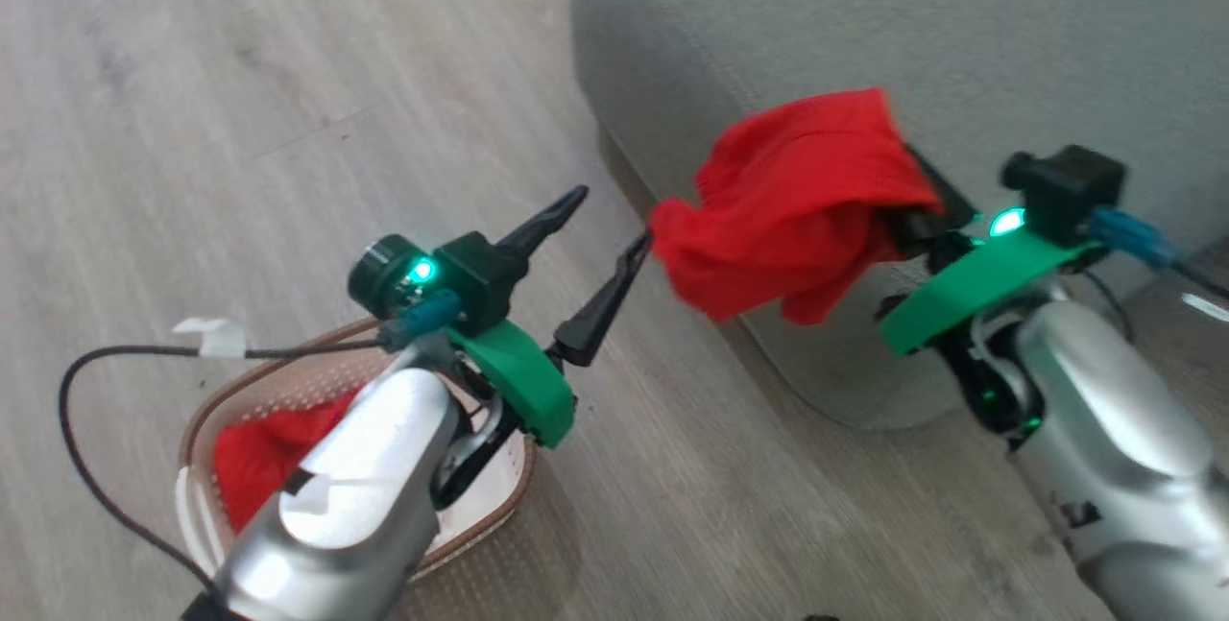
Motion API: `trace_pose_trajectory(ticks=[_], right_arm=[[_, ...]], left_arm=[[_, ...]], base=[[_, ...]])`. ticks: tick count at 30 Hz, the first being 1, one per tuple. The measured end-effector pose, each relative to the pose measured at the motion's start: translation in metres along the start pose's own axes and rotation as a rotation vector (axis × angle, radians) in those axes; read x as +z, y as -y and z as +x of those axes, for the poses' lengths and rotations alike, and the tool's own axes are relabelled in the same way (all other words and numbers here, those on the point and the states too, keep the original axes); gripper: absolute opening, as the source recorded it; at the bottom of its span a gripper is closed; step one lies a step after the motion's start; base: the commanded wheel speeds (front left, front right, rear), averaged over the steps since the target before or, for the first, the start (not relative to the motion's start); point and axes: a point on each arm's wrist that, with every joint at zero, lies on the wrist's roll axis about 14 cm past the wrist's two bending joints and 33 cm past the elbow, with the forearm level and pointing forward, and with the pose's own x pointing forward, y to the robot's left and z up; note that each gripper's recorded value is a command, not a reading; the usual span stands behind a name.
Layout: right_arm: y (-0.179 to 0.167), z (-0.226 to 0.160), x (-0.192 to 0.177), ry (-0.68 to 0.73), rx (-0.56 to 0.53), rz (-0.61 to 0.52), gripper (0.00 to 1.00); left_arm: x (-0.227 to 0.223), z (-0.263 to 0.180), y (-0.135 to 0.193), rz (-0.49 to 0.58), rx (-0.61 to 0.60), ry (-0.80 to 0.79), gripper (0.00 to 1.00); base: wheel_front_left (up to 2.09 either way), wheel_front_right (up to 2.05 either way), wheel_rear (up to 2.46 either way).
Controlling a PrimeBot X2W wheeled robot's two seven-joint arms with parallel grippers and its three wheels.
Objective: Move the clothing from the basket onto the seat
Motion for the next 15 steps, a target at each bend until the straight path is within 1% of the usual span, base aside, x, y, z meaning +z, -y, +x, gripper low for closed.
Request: trace_pose_trajectory(ticks=[3,5,10,15], right_arm=[[0.021,-0.012,0.008,0.024,-0.067,-0.012,0.00],[0.030,-0.019,0.007,0.024,-0.098,-0.018,0.00],[0.052,-0.030,0.001,0.008,-0.172,-0.040,0.00],[0.084,-0.025,0.002,0.001,-0.274,-0.088,0.00]], left_arm=[[-0.002,0.007,0.014,-0.009,-0.040,0.000,1.00],[-0.005,0.009,0.018,-0.012,-0.057,-0.006,1.00],[-0.011,0.013,0.014,-0.029,-0.060,-0.008,1.00],[-0.029,0.011,0.001,-0.048,-0.057,-0.031,1.00]], base=[[0.00,0.00,0.00],[0.00,0.00,0.00],[0.00,0.00,0.00],[0.00,0.00,0.00]])
